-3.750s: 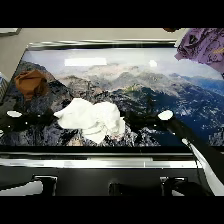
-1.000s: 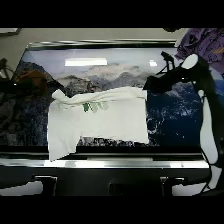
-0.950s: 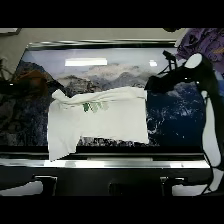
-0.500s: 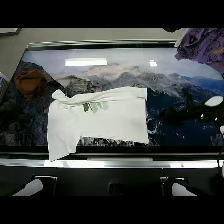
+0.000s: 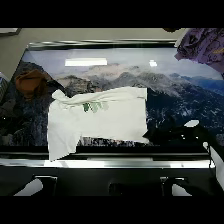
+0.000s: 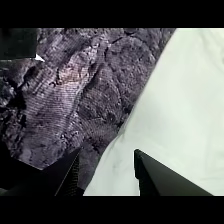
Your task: Fold the clothes and pants, and hang the long-sleeved shirts on hangers.
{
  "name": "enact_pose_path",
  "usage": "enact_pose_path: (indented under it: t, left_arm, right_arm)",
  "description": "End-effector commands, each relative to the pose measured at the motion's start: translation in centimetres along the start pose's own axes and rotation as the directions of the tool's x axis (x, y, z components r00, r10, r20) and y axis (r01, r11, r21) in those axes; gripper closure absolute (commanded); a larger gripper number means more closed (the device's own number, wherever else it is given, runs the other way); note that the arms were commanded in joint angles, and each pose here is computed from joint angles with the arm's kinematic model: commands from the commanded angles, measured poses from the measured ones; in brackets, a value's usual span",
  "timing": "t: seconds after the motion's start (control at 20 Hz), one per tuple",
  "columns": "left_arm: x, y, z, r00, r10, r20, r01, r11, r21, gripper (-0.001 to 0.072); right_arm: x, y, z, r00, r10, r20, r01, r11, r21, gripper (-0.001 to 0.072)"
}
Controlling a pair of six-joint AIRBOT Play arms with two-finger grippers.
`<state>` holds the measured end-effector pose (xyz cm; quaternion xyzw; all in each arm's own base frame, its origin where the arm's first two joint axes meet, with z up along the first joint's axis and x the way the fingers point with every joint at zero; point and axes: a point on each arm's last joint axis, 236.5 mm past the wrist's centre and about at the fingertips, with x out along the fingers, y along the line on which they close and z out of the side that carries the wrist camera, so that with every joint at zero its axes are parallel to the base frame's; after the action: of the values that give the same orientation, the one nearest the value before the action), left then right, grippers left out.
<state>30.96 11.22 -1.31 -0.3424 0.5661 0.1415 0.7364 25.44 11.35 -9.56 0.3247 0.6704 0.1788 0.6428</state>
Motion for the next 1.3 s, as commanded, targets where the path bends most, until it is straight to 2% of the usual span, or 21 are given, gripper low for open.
enact_pose_path:
  t: [0.0,0.05,0.1,0.15,0.2,0.25,0.35,0.4,0.45,0.65,0.75,1.0,1.05,1.1,1.15,1.2,1.25]
  left_arm:
    - [0.1,0.1,0.2,1.000,0.002,0.009,-0.002,1.000,-0.001,0.0321]
    - [0.1,0.1,0.3,1.000,0.003,0.013,-0.003,1.000,-0.001,0.0321]
    - [0.1,0.3,0.3,1.000,0.009,0.015,-0.009,1.000,0.002,0.0321]
    - [0.0,0.3,0.1,1.000,0.009,0.008,-0.009,1.000,0.002,0.0321]
    - [0.1,0.3,-0.3,1.000,0.010,-0.010,-0.010,1.000,0.001,0.0321]
    - [0.3,0.4,-0.6,1.000,0.011,-0.018,-0.011,1.000,-0.001,0.0319]
    - [1.6,0.8,-1.5,0.999,-0.010,-0.048,0.010,1.000,0.013,0.0232]
    - [2.8,0.5,-2.3,0.995,-0.056,-0.084,0.058,0.998,0.022,0.0224]
    - [4.0,0.0,-3.2,0.986,-0.111,-0.121,0.115,0.993,0.024,0.0177]
    - [8.0,-2.8,-5.4,0.925,-0.307,-0.222,0.317,0.948,0.010,0.0177]
    - [9.0,-3.9,-5.5,0.900,-0.365,-0.238,0.380,0.925,0.019,0.0177]
    - [10.4,-3.3,-5.3,0.906,-0.351,-0.236,0.363,0.932,0.008,0.0179]
    - [10.5,-3.3,-5.2,0.909,-0.348,-0.230,0.359,0.933,0.007,0.0200]
    - [10.6,-3.3,-5.2,0.909,-0.347,-0.230,0.358,0.934,0.010,0.0323]
    - [10.7,-3.5,-5.3,0.907,-0.348,-0.236,0.362,0.932,0.017,0.0512]
    - [10.6,-3.7,-5.5,0.904,-0.351,-0.244,0.368,0.929,0.028,0.0629]
    - [10.5,-4.3,-5.9,0.896,-0.359,-0.261,0.382,0.923,0.043,0.0689]
  right_arm:
    - [1.7,0.5,-0.1,1.000,-0.018,0.018,0.019,1.000,-0.008,0.0214]
    - [1.9,0.7,0.0,1.000,-0.019,0.022,0.019,1.000,-0.003,0.0238]
    - [1.9,0.8,0.0,1.000,-0.015,0.025,0.015,1.000,0.008,0.0348]
    - [1.9,0.9,0.0,1.000,-0.011,0.023,0.010,1.000,0.012,0.0529]
    - [1.8,0.9,-0.1,1.000,-0.010,0.020,0.010,1.000,0.011,0.0654]
    - [1.7,1.1,-0.1,1.000,-0.009,0.023,0.009,1.000,0.008,0.0683]
    - [1.3,1.4,0.0,0.999,-0.010,0.040,0.010,1.000,0.010,0.0683]
    - [1.0,1.6,0.1,0.999,-0.010,0.051,0.010,1.000,0.005,0.0683]
    - [0.7,1.9,0.2,0.998,-0.008,0.063,0.008,1.000,0.000,0.0684]
    - [-0.7,3.2,0.4,0.994,0.004,0.110,-0.001,1.000,-0.030,0.0683]
    - [-1.2,3.7,0.2,0.993,0.009,0.116,-0.003,0.999,-0.051,0.0683]
    - [-1.5,4.1,0.1,0.992,0.014,0.123,-0.008,0.999,-0.050,0.0683]
    - [-1.5,4.1,0.1,0.992,0.015,0.123,-0.009,0.999,-0.050,0.0683]
    - [-1.5,4.2,0.1,0.992,0.019,0.122,-0.013,0.999,-0.049,0.0683]
    - [-1.5,4.3,0.1,0.992,0.024,0.123,-0.018,0.999,-0.046,0.0683]
    - [-1.5,4.5,0.1,0.992,0.033,0.121,-0.029,0.999,-0.040,0.0683]
    - [-1.5,4.9,0.0,0.992,0.047,0.119,-0.042,0.998,-0.038,0.0684]
